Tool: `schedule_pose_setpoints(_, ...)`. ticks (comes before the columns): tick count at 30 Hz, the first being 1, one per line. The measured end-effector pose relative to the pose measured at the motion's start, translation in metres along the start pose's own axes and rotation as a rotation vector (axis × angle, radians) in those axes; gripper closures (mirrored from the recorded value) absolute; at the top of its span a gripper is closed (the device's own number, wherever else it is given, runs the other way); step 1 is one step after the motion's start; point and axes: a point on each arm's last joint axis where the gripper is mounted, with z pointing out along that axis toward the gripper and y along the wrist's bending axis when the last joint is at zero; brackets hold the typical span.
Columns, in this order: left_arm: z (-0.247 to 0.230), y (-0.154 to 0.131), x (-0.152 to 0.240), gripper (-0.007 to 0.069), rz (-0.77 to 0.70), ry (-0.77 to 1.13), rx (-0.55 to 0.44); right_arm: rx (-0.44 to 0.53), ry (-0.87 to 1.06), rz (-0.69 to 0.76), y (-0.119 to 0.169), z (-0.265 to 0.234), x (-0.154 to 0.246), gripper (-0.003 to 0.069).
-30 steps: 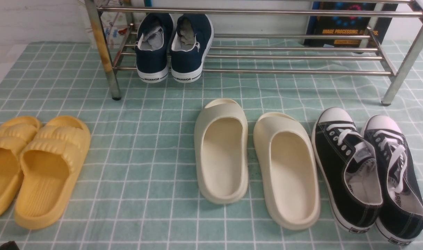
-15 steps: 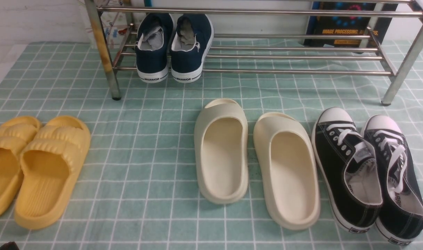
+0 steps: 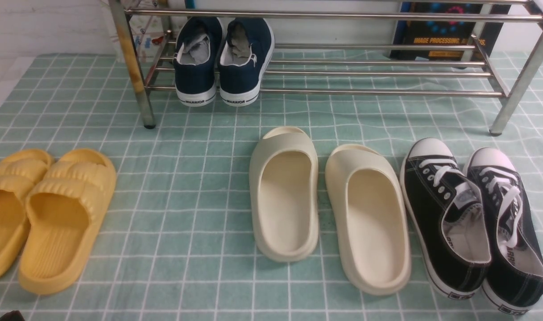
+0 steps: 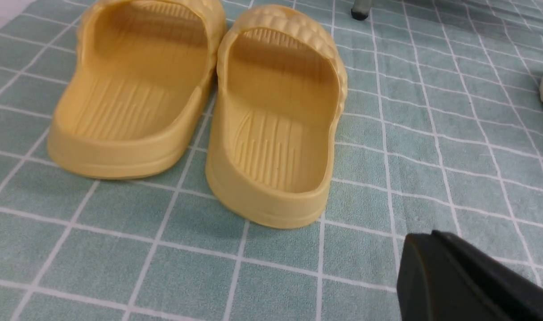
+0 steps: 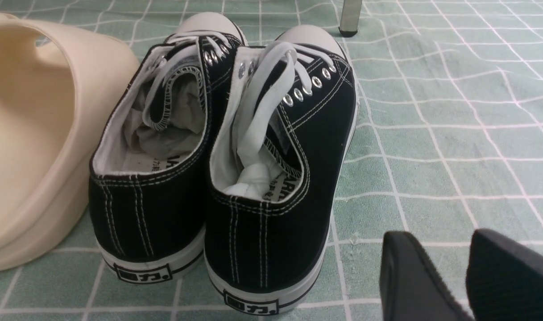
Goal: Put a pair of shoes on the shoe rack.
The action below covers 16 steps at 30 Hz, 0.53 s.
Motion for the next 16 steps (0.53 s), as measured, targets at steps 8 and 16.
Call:
schedule_pose_setpoints(8,0.0,0.0,0.0001,0.0638,0.0,0.001,0.0,0.0,0.0,0.0,0.0,0.0,0.0,0.042)
schedule_pose_setpoints(16,0.0,0.0,0.0001,0.0631,0.0,0.001,0.0,0.0,0.0,0.0,0.0,0.0,0.0,0.042)
